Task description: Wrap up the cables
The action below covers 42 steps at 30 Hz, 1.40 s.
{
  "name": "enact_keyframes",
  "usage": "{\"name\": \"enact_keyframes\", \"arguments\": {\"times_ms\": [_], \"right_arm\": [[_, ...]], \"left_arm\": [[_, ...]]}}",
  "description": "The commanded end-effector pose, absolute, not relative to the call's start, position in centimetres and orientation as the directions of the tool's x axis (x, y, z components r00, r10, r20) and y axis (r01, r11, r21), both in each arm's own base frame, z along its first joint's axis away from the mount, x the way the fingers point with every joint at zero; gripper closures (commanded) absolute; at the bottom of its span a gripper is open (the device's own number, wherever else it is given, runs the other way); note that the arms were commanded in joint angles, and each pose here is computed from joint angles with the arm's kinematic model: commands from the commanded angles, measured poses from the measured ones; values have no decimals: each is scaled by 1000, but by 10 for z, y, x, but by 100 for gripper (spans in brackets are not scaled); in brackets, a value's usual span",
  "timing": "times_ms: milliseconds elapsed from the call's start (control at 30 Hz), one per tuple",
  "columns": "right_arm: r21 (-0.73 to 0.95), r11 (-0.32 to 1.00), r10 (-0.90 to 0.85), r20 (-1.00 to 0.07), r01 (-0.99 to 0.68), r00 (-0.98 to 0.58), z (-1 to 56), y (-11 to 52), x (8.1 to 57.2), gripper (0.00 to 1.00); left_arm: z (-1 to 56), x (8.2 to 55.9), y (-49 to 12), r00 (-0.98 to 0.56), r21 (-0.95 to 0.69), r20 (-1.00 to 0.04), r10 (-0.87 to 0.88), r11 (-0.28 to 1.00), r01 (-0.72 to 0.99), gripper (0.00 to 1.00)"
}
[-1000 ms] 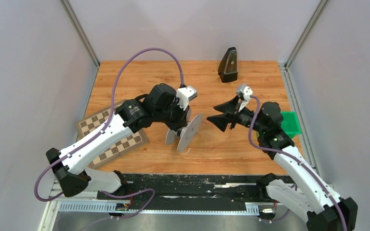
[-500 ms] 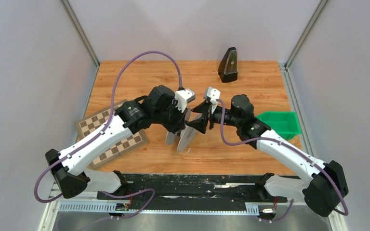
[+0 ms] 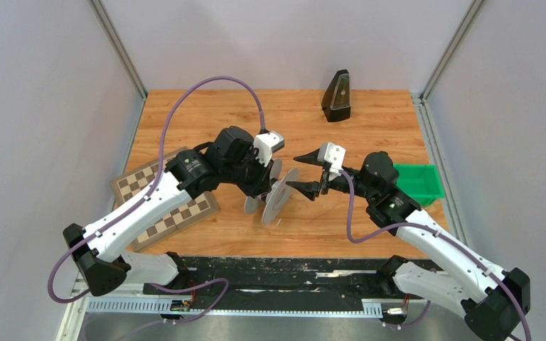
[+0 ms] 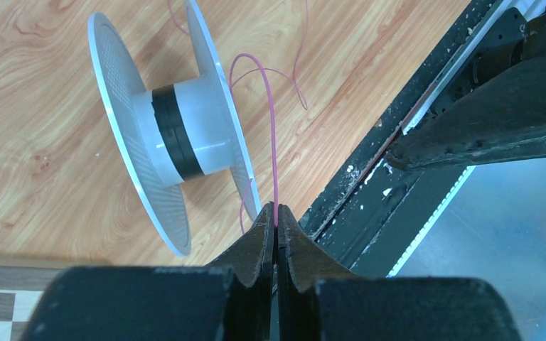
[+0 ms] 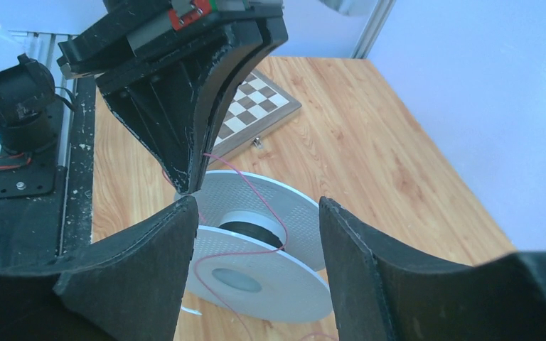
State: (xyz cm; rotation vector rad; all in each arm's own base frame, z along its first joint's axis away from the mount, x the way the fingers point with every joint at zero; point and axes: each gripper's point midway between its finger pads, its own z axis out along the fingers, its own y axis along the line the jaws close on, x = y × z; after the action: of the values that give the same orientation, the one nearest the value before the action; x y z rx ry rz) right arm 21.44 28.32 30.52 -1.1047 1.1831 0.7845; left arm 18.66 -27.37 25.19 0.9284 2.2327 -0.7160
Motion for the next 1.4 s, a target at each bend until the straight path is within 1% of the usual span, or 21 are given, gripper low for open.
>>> {"name": "enact_keyframes", "arguments": {"times_ms": [0,233,300,333,367,400,500,533,600,700,767,800,900,967,1000,1033,1067,1100,1133,1233,1367], "right_arm": [[-331,244,-70,-944,-912,324,310,292,213,35],[-315,206,-99,-949,-926,301,296,309,226,38],[-312,222,-105,-949,-924,296,296,314,232,41],[-308,242,-108,-951,-920,290,296,316,236,44],[-299,257,-107,-954,-919,280,295,317,240,48],[-295,265,-97,-955,-918,279,296,319,241,55],[-288,275,-76,-958,-917,278,292,323,242,85],[-288,274,-77,-958,-918,277,289,324,241,92],[-284,269,-82,-959,-920,272,284,325,240,99],[-285,257,-89,-958,-923,272,279,326,237,100],[-291,252,-89,-957,-923,277,278,327,235,100],[-293,252,-88,-956,-922,279,277,327,235,100],[-287,259,-88,-958,-922,273,277,327,234,100],[-281,264,-92,-960,-923,266,273,327,234,100],[-281,266,-95,-960,-922,265,270,327,234,100],[-283,269,-101,-959,-921,265,267,327,234,100],[-283,274,-110,-959,-919,262,263,326,235,100],[-285,278,-118,-958,-917,262,260,325,236,100],[-288,285,-125,-957,-914,262,257,325,237,100],[-299,298,-139,-953,-907,269,254,322,239,100],[-314,318,-147,-948,-895,281,255,320,243,100]], "left_arm": [[261,182,-274,-556,-261,-725,407,585,768,93],[264,180,-275,-556,-272,-727,403,575,772,91],[263,180,-275,-554,-269,-727,406,573,774,91],[262,180,-275,-553,-267,-726,409,573,775,90],[261,180,-275,-553,-264,-726,410,575,774,90],[260,181,-274,-553,-260,-725,411,579,772,90],[257,184,-271,-555,-251,-723,410,593,765,88],[257,186,-268,-555,-239,-726,407,607,758,86],[256,190,-264,-551,-218,-732,402,628,747,84],[256,193,-259,-542,-200,-743,392,643,739,82],[257,194,-256,-539,-196,-750,384,649,735,79],[257,195,-253,-537,-188,-754,379,658,729,73],[259,199,-247,-524,-163,-769,365,681,714,68],[265,199,-242,-496,-146,-795,349,684,715,60],[267,198,-238,-480,-138,-810,337,686,714,49],[265,200,-237,-469,-134,-822,323,690,711,41],[276,200,-236,-434,-133,-855,285,689,713,37],[272,201,-233,-433,-127,-858,276,703,700,33],[281,202,-230,-406,-126,-882,241,708,695,31],[275,208,-219,-403,-115,-890,213,750,652,27],[263,212,-217,-421,-109,-879,225,764,636,28]]}}
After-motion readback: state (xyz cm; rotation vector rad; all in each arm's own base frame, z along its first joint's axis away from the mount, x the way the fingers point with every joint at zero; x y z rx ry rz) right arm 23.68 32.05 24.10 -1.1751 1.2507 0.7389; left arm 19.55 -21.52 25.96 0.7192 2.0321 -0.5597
